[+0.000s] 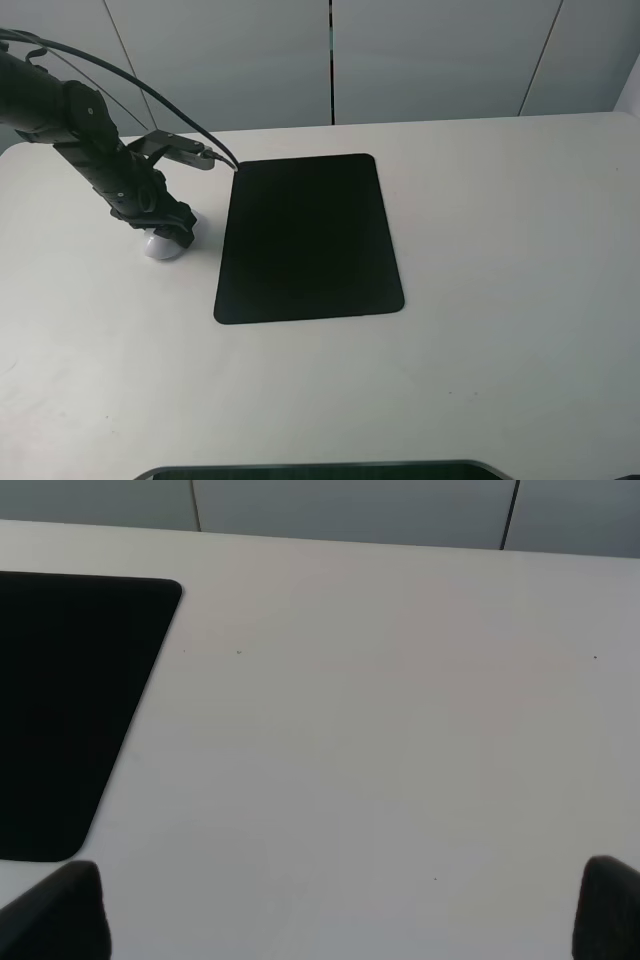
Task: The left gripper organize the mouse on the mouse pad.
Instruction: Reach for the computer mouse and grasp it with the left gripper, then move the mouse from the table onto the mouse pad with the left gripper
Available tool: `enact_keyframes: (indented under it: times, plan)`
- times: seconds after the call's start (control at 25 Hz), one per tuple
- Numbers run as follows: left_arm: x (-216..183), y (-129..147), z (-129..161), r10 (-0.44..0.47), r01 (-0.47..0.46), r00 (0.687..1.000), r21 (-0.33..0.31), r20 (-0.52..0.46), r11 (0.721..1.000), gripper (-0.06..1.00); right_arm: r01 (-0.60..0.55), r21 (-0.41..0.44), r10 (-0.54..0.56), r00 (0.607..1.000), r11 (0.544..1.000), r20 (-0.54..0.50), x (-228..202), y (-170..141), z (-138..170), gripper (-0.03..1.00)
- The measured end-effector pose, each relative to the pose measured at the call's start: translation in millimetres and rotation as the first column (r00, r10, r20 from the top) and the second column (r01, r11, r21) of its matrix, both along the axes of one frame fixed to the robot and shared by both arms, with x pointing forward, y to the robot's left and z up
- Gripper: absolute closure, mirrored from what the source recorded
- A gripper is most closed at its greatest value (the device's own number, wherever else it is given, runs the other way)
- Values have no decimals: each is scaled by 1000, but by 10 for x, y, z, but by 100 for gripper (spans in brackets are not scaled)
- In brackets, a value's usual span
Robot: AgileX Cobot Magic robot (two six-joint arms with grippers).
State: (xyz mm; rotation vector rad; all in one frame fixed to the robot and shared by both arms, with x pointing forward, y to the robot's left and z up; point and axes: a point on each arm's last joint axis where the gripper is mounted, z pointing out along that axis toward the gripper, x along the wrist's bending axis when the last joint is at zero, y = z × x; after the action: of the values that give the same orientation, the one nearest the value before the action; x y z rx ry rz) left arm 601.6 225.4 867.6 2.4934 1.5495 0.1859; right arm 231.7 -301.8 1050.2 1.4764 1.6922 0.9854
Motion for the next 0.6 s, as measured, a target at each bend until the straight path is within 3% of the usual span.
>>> enact_keyframes:
  times: [0.36,0.48,0.6]
  plan:
    - [1,0,9,5,-5,1000,-1,2,1000,37,0,0,0,1000,1000,0,0,0,0,27]
    - [14,-4,142,109,-108,994,-34,18,994,37,0,0,0,1000,1000,0,0,0,0,27]
    - [72,-26,371,234,-231,972,-82,28,970,37,0,0,0,1000,1000,0,0,0,0,27]
